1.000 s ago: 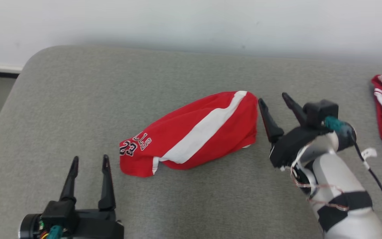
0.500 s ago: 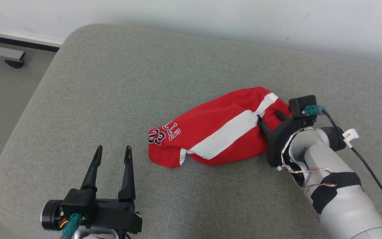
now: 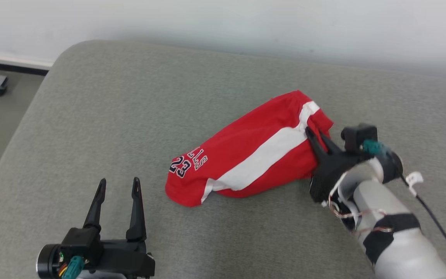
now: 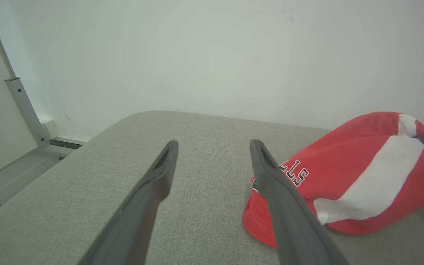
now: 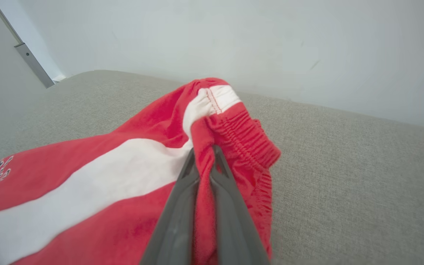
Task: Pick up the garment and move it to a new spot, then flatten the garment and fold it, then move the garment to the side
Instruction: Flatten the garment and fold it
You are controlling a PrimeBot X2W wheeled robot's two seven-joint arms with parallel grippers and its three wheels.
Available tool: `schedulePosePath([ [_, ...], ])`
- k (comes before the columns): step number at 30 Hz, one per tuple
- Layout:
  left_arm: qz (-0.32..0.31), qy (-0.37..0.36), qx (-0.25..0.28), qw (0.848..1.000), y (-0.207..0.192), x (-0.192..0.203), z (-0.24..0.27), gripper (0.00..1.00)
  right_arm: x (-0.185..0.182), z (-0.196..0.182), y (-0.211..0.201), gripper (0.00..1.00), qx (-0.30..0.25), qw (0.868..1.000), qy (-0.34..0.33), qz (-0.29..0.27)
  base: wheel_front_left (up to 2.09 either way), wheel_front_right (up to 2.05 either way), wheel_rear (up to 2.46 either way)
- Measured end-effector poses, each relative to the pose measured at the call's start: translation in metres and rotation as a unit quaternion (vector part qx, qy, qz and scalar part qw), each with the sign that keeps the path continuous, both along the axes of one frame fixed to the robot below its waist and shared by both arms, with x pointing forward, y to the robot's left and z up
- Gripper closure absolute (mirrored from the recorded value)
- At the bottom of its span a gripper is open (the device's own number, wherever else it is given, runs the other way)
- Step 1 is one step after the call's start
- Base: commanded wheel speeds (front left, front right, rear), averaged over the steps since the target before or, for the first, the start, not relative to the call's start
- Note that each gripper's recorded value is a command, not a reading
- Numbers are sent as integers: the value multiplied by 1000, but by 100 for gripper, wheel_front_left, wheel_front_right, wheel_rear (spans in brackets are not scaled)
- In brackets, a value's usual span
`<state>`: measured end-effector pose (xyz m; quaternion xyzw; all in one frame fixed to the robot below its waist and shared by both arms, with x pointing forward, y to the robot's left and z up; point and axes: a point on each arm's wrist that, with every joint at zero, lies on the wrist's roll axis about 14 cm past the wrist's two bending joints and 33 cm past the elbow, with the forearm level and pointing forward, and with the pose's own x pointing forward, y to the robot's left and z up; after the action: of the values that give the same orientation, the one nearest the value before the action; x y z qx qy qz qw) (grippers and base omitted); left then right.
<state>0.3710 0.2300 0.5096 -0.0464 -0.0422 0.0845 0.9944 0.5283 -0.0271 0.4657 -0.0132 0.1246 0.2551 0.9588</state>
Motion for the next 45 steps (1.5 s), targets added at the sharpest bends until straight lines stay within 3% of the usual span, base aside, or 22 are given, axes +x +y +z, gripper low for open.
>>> schedulePosePath([
  [7,-26,2,-4,1000,-16,6,-4,0,-34,5,-47,100,58,997,-37,-46,0,0,0],
  [16,-62,3,-9,998,-39,20,-7,0,-104,-14,-86,100,123,985,-1,-120,0,0,0],
  [17,-67,4,-10,998,-41,21,-8,0,-111,-17,-87,54,118,986,5,-122,0,0,0],
  [18,-71,5,-11,997,-44,22,-8,0,-115,-17,-90,0,114,986,3,-126,0,0,0],
  [30,-86,0,-9,996,-53,27,-6,0,-112,30,-125,0,66,986,-50,-143,0,0,0],
  [35,-80,1,-8,997,-48,24,-6,0,-92,27,-133,0,17,992,-24,-122,0,0,0],
  [37,-75,0,-7,997,-45,23,-5,0,-87,22,-132,0,21,993,-7,-118,0,0,0],
  [45,-56,5,-9,998,-34,16,-7,0,-84,-18,-126,0,-16,993,86,-84,0,0,0],
])
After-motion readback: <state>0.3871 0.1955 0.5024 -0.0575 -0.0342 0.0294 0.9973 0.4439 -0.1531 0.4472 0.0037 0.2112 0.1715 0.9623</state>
